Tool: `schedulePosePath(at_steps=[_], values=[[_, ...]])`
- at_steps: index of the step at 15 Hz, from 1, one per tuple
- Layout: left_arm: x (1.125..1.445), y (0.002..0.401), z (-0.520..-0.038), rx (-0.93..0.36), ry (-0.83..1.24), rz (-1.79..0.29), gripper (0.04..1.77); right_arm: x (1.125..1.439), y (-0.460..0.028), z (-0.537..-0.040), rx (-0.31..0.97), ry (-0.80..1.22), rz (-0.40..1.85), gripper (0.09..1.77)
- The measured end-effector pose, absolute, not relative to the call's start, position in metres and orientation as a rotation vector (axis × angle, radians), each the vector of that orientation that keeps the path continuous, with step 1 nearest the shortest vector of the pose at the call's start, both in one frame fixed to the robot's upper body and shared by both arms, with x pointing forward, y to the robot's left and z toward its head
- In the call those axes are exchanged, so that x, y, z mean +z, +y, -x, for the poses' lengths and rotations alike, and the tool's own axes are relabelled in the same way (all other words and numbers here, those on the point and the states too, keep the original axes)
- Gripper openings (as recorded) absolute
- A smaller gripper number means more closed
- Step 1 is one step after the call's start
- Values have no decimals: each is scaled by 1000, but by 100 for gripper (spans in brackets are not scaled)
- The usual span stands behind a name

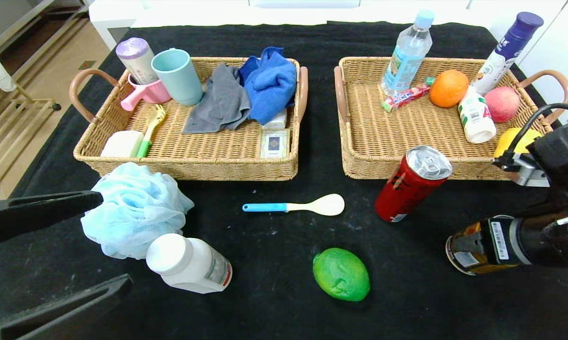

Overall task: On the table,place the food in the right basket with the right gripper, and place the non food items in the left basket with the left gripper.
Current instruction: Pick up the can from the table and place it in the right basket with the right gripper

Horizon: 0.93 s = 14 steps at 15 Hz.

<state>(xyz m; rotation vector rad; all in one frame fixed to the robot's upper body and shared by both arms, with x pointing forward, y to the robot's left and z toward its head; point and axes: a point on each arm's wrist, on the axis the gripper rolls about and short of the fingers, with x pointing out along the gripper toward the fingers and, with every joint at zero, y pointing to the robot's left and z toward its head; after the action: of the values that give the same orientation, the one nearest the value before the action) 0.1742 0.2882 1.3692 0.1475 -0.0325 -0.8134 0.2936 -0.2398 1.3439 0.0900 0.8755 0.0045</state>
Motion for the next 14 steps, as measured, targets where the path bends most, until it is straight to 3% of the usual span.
schedulePosePath(at_steps=[7, 14], values=[[1370, 289, -172, -812, -45, -155, 172, 1406, -248, -280, 73, 661, -127, 120], [1371, 290, -170, -812, -58, -156, 172, 1451, -245, -315, 68, 500, -157, 120]])
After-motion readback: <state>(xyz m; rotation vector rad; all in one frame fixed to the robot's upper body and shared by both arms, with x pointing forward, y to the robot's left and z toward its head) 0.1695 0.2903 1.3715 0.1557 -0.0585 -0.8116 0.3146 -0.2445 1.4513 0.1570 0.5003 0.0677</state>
